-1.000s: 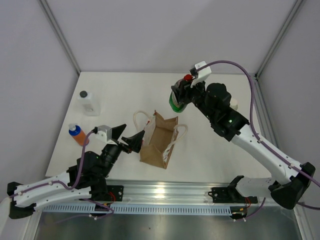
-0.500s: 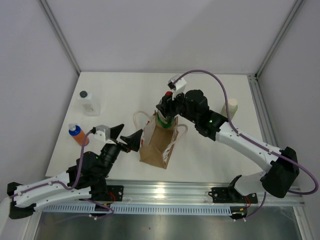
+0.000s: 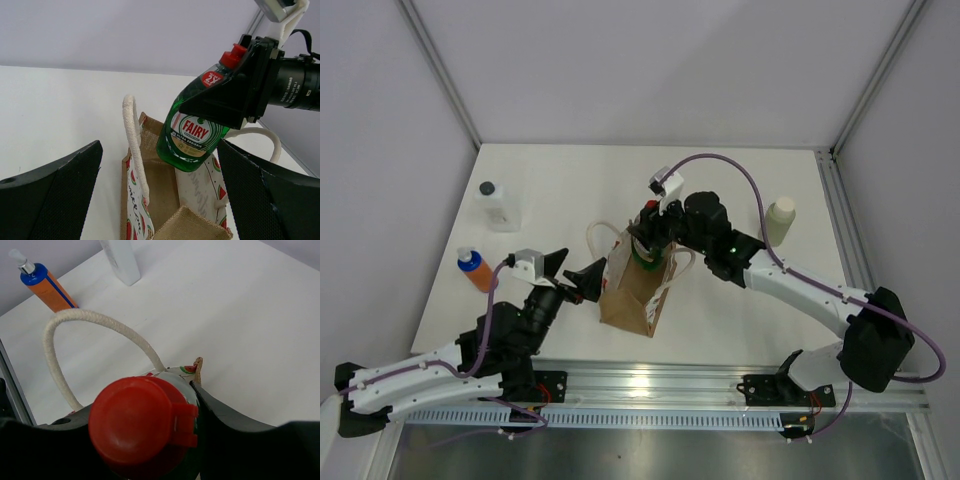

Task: Place the personal care products into the canvas bag

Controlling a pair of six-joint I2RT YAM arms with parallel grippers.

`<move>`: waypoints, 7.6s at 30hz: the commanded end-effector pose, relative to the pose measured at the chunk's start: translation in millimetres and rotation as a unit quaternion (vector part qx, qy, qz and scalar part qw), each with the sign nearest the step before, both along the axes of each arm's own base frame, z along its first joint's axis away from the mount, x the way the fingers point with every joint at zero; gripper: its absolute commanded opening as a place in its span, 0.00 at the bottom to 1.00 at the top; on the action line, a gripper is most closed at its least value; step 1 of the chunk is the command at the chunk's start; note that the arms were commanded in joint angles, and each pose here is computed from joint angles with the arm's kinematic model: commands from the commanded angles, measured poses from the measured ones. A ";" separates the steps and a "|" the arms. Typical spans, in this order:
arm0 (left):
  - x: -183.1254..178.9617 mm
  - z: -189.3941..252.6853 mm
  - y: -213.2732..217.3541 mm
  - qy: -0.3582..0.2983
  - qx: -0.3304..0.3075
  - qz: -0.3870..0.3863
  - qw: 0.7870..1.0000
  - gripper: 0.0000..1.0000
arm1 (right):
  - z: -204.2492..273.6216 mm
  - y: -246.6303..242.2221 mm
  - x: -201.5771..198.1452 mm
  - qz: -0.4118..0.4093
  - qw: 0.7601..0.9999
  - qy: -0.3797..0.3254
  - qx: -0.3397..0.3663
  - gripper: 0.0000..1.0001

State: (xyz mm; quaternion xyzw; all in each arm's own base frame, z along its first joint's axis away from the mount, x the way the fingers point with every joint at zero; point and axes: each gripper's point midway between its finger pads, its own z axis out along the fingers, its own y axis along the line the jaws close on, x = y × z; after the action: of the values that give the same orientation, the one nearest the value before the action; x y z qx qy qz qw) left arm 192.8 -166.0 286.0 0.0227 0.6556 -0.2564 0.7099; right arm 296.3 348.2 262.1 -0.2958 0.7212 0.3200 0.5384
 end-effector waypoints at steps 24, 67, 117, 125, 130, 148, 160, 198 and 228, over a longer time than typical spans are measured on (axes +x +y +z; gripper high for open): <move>8.3 -5.0 0.9 0.005 0.008 0.034 0.999 0.99 | -7.8 23.8 40.8 -0.020 0.994 -0.111 0.010 0.08; 5.5 -1.8 2.2 0.003 -0.005 0.026 1.000 0.99 | -42.2 13.4 47.7 -0.076 0.993 -0.085 -0.038 0.54; 9.2 -5.5 -4.8 0.001 0.017 0.027 1.000 0.99 | -66.5 -341.4 108.9 -0.659 0.741 0.072 -0.110 0.99; 10.2 -6.5 -3.9 0.002 0.019 0.030 0.999 0.99 | -103.5 -355.6 114.1 -0.650 0.746 0.104 -0.102 0.99; 10.4 -7.9 -4.4 0.003 0.021 0.030 0.999 0.99 | -128.4 -363.1 117.0 -0.641 0.749 0.125 -0.109 0.99; 14.0 -12.1 -9.0 0.006 0.037 0.033 0.999 0.99 | -165.0 -369.8 145.4 -0.587 0.794 0.133 -0.085 0.93; 14.0 -12.1 -7.1 0.006 0.035 0.035 0.999 0.99 | -122.3 -352.0 140.4 -0.558 0.824 0.092 -0.045 0.17; 11.8 -8.7 6.8 0.002 0.006 0.047 0.999 0.99 | 123.3 0.7 -0.7 -0.086 0.992 -0.063 0.068 0.00; 10.8 -8.8 17.0 -0.003 -0.020 0.058 0.998 0.99 | -11.0 50.3 -14.8 -0.064 0.998 -0.011 -0.024 0.00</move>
State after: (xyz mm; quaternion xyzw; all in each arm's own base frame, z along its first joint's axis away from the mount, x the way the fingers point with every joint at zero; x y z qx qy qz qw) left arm 201.4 -154.4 270.8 -0.0037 0.6572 -0.2237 0.7197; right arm 272.7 380.5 204.2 -0.2943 0.7860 0.2352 0.4902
